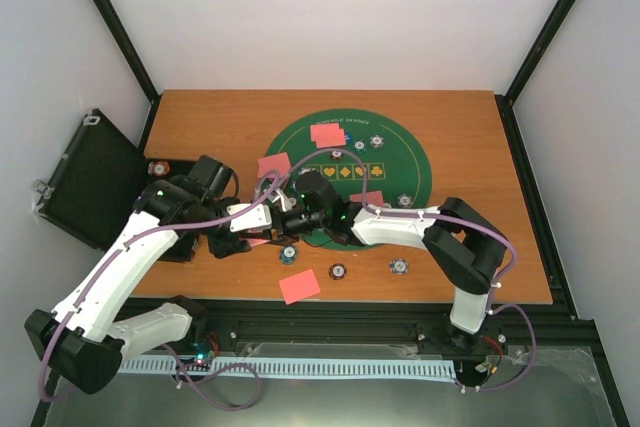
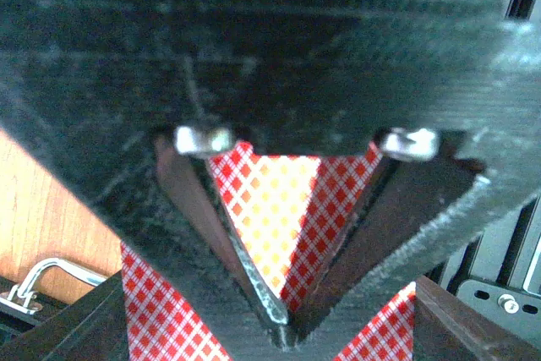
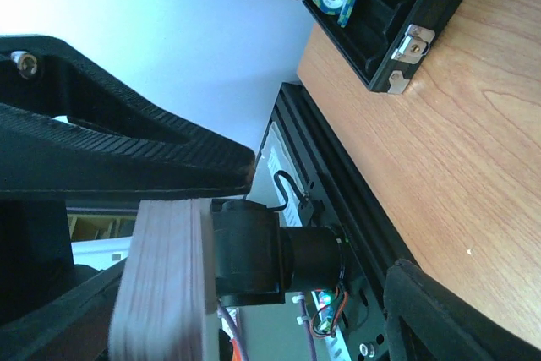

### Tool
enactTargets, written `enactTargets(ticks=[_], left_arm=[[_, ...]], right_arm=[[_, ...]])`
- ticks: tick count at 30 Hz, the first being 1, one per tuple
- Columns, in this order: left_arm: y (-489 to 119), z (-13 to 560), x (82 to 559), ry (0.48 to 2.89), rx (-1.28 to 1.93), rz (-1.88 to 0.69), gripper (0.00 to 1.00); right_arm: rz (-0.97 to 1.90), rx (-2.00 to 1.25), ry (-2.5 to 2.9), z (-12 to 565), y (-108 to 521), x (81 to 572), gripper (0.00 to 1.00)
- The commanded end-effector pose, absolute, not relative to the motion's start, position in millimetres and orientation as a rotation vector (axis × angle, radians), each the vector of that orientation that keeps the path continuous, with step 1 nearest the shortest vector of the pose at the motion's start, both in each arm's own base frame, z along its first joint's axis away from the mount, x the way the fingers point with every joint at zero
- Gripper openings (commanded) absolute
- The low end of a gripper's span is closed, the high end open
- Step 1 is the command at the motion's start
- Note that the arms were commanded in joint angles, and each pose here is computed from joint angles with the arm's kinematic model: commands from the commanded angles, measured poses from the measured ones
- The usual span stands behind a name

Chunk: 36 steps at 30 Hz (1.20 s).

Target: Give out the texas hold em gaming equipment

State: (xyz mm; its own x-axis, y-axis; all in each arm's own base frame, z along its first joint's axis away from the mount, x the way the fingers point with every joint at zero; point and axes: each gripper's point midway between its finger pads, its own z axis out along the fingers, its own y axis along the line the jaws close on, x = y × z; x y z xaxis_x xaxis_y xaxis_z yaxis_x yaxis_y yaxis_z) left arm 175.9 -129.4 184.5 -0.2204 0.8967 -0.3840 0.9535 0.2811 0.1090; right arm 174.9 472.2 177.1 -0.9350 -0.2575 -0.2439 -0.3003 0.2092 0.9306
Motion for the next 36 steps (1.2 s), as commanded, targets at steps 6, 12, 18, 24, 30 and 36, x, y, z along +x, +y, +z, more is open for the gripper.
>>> enactTargets(ticks=[6,12,18,24,30,36], left_arm=[[-132.3,192.1,176.8,2.142,1.694,-0.216,0.12],[-133.6,193.2,176.7,2.139,1.692,-0.225,0.12],[-133.6,193.1,177.3,2.141,1.689,-0.224,0.12],[-132.6,191.1,176.6,2.143,1.692,-0.219,0.12],[-132.3,189.4,177.3,2.144,1.692,-0.215,0.12],[-131.9,189.3,177.2,2.142,1.691,-0.211,0.12]], right_arm=[[1.859,-0.463,2.465,152.3,456.4,186.7,0.61],[1.805,-0.431,2.493,144.5,434.8,186.5,0.57],[1.779,-0.429,2.491,148.5,426.3,186.2,0.53],[1.716,-0.432,2.493,158.8,416.8,188.8,0.41],[1.670,-0.444,2.497,166.5,410.2,189.9,0.29],[1.648,-0.439,2.498,172.1,405.0,192.0,0.14]])
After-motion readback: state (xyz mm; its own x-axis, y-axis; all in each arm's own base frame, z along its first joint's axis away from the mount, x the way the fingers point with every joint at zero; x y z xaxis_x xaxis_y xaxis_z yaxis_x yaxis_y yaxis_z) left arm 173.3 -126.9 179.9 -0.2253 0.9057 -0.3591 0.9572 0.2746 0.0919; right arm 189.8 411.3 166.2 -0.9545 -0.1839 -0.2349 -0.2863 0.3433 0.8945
